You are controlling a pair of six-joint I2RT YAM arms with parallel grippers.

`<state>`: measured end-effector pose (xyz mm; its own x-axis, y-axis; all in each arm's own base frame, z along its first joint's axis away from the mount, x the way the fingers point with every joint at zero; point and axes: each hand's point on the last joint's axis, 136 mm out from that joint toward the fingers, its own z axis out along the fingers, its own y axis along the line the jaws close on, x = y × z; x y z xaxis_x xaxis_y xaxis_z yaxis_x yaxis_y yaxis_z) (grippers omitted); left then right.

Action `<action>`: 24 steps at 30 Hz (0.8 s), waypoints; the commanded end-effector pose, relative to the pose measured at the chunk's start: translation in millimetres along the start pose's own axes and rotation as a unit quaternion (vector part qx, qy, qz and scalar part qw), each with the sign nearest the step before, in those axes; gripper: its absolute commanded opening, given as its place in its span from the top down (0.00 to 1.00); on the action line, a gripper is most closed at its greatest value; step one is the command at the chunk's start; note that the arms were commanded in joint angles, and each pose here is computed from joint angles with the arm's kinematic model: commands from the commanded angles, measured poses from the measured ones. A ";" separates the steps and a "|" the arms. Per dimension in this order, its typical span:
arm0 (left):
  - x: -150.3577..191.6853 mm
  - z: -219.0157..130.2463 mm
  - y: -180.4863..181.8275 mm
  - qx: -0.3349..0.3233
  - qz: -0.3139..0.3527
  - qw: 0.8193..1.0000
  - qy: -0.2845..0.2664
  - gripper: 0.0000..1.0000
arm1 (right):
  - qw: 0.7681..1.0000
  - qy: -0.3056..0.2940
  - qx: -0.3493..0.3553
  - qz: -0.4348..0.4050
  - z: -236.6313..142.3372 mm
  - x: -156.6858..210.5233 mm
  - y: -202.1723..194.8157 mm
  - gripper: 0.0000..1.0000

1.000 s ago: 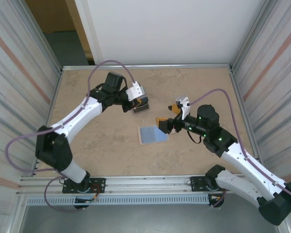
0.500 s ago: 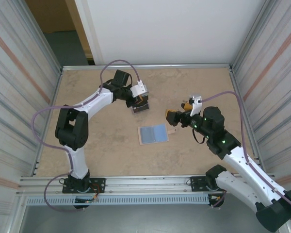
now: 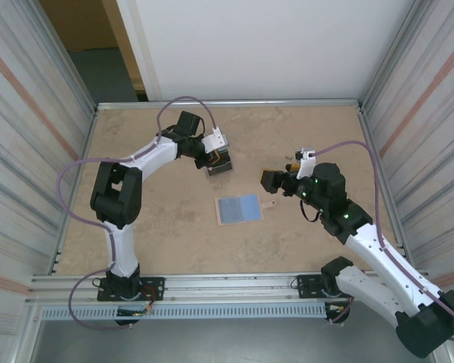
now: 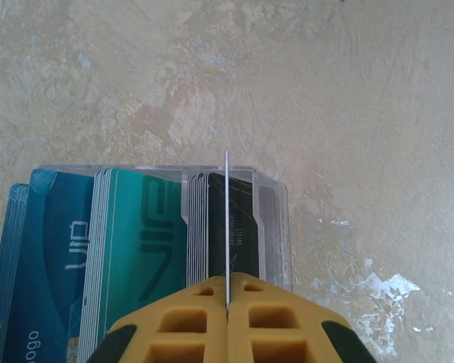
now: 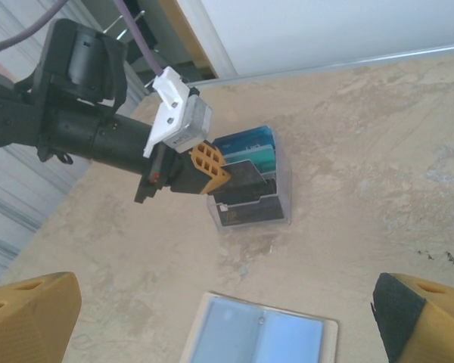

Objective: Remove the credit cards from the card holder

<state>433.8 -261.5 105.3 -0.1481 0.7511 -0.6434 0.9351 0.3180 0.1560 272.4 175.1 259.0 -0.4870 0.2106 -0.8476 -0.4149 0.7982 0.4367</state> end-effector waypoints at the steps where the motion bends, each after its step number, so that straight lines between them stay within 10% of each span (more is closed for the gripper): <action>1: -4.1 1.1 10.3 -0.004 0.007 1.000 -0.007 0.97 | 1.000 -0.025 0.003 0.008 -4.0 -17.7 2.7 0.01; 24: 4.1 15.5 4.4 0.025 -0.008 1.000 0.002 0.82 | 0.997 -0.037 0.066 0.028 -6.8 -20.1 -19.9 0.01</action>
<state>438.7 -268.7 88.1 -0.1634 0.7479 -0.6434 0.9461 0.3037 0.1128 280.1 155.8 257.7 -0.4641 0.2613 -0.8464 -0.3085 0.8480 0.4310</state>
